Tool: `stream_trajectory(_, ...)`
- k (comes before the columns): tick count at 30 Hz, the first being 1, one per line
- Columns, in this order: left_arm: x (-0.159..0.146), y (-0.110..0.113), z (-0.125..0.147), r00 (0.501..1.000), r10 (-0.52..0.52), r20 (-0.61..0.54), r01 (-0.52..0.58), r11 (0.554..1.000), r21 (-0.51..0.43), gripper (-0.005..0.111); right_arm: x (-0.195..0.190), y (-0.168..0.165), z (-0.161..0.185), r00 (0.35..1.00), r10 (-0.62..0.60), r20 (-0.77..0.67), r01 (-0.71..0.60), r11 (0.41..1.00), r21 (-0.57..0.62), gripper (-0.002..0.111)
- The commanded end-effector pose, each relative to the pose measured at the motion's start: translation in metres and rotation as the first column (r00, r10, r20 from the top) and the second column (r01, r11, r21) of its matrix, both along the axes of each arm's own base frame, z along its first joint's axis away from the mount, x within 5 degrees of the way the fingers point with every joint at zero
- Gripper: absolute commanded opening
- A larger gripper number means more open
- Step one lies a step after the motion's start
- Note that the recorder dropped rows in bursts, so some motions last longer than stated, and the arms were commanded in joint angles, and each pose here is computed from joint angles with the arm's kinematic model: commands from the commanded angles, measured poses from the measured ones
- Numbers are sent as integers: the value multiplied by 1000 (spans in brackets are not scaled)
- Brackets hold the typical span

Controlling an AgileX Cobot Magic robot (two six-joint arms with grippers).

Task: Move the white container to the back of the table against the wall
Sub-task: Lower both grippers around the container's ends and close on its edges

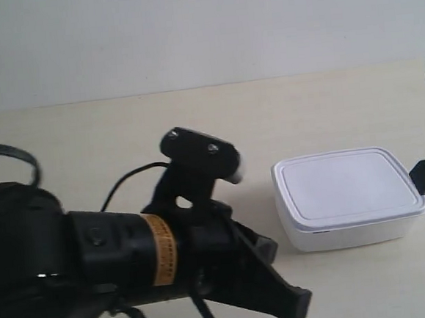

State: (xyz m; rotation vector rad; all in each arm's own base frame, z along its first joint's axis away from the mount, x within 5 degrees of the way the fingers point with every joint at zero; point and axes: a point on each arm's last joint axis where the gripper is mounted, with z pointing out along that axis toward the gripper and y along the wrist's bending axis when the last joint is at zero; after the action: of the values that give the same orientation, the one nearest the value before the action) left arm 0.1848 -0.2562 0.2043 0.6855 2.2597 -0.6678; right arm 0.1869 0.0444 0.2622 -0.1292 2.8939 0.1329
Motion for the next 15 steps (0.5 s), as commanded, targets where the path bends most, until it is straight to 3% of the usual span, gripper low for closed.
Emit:
stream_trajectory(1,9,-31,-10,1000,-10,-28,10,1000,2,0,5,-4,-19,998,-47,-43,45,998,-40,0)
stream_trajectory(15,47,-84,-56,991,52,-123,-37,992,117,0,40,0,-88,973,-107,-204,84,989,-120,0)
